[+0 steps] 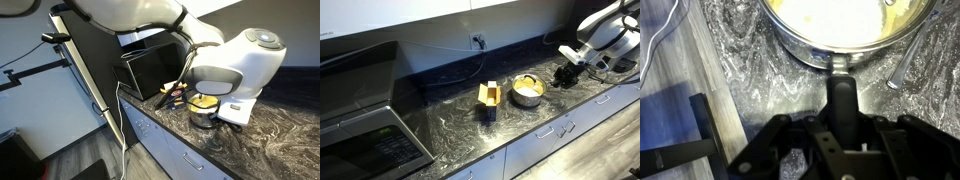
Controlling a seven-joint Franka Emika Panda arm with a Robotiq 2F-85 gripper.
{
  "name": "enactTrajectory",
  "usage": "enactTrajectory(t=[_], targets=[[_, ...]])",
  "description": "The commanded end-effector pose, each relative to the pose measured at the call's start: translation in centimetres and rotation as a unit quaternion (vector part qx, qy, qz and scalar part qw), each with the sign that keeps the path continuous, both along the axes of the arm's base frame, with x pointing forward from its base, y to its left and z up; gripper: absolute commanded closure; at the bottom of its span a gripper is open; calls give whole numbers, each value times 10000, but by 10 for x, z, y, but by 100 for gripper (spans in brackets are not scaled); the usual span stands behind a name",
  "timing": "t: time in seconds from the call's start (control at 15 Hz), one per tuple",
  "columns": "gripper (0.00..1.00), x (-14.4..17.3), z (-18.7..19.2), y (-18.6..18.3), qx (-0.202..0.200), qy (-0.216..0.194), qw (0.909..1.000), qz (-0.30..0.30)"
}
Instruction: Move the pan over to the right side of the fork
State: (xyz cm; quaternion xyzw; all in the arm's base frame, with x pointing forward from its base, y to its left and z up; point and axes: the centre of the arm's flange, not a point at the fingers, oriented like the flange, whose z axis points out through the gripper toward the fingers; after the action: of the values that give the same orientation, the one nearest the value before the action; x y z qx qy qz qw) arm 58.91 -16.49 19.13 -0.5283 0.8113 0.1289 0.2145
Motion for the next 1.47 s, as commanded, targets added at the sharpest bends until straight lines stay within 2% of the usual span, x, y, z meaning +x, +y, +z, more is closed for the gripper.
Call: enactTrajectory(t=[0.0,0.53,1.0,1.4], targets=[[97,3,2,-2,384,-362,9985,113],[97,-1,13,-9,760,-804,9937,167],[97,-3,25,-17,889,-706,9935,125],[97,-2,51,-31,949,-893,9915,35]])
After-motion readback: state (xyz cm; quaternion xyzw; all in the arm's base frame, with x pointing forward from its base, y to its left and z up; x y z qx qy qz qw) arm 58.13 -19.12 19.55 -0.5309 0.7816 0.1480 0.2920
